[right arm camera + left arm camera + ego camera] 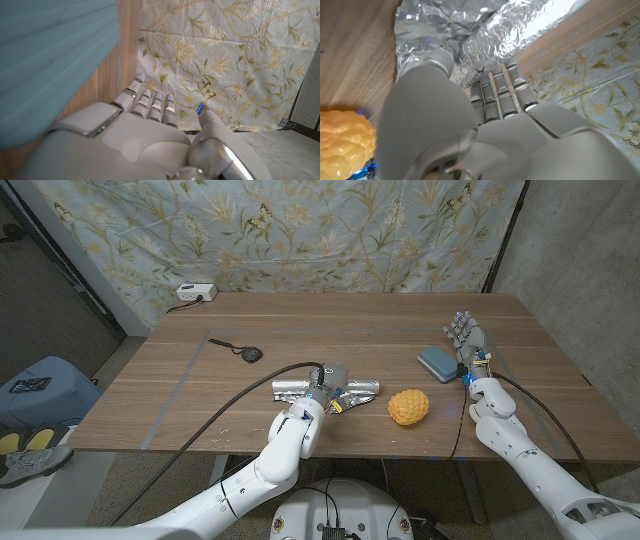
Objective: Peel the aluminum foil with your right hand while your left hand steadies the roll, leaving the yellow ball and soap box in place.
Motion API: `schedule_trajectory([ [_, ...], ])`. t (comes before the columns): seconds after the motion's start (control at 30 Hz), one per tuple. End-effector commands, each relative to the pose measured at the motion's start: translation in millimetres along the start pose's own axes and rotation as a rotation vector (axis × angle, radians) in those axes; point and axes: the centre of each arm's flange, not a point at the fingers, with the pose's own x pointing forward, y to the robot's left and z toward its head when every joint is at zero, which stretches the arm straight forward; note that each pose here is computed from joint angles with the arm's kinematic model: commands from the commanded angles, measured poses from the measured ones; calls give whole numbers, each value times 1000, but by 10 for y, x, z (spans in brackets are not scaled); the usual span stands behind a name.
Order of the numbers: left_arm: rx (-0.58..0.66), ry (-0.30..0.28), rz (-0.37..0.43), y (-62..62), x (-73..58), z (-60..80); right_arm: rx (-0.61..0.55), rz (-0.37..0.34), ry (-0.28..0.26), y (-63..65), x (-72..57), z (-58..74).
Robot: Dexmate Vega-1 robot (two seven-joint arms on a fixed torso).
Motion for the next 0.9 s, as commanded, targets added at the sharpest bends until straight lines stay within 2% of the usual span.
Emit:
schedule_trajectory([
  [0.03,-10,4,11,-67,1,-30,15,-15,16,-18,-49,-63],
  [0.27,1,8,27,-119,16,-61,25,-18,22,-28,-72,-99],
  [0.43,4,14,-9,-158,44,-69,28,-24,30,-51,-90,-123],
  [0.53,4,8,6,-161,45,-67,30,-24,33,-63,-97,-128],
  [0.9,-2,3,-17,-193,94,-72,30,-18,41,-81,-87,-130],
])
